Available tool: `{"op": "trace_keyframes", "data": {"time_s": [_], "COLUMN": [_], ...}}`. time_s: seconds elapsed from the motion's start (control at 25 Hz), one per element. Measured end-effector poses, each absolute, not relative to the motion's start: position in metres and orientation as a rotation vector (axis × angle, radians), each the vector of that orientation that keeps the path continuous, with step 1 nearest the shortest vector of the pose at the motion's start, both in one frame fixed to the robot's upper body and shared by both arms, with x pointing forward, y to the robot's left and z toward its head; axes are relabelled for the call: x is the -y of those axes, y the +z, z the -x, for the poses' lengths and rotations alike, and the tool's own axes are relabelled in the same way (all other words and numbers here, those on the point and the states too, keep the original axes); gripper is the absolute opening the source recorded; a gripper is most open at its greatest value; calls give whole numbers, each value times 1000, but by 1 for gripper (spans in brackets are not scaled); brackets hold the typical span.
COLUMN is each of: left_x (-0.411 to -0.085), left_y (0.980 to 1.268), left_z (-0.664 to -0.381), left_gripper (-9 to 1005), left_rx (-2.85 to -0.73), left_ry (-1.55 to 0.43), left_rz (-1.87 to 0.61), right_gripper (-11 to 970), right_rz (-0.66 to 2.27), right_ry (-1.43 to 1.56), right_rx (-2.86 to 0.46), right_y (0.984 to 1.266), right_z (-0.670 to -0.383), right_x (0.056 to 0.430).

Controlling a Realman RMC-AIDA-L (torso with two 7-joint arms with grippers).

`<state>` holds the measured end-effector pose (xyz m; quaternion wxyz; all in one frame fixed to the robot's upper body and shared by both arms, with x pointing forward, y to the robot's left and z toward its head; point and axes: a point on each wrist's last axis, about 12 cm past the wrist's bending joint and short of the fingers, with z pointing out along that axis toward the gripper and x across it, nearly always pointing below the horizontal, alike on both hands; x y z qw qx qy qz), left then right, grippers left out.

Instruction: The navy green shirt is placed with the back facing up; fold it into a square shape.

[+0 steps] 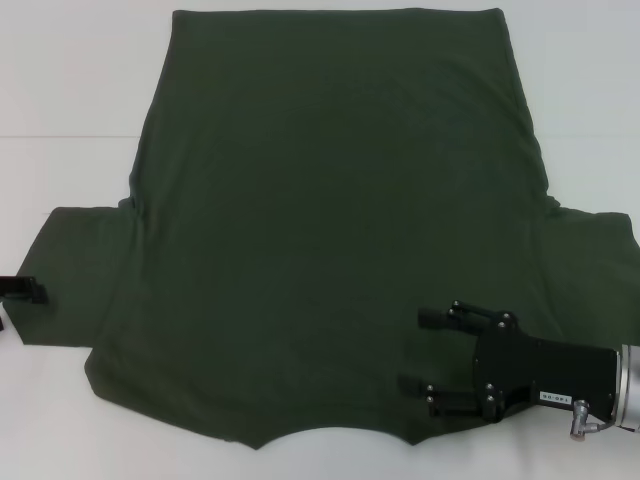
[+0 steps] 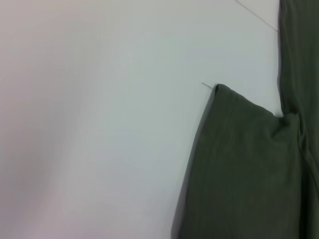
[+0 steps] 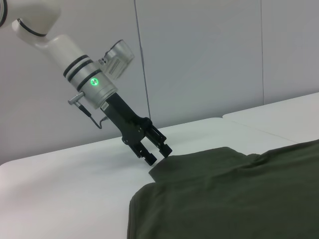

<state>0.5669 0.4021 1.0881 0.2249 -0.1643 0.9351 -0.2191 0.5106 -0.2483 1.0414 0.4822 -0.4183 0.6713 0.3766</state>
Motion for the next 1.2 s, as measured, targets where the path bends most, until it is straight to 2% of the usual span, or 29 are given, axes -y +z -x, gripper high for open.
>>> {"op": "trace_keyframes", "data": {"time_s": [0.88, 1.2], "left_x": [-392, -399], "left_y": [1087, 1089], "left_z": [-574, -574], "left_gripper": [736, 723], "left_rx": [-2581, -2580], "left_ry": [-626, -602], "left_rz": [431, 438], "right_gripper": [911, 911], "right_rz": [1021, 1023], "right_ry": [915, 917], "right_rx": [-1637, -1633], "right_y": [1042, 1042], "right_z": [-511, -512], "right_x": [248, 247]}}
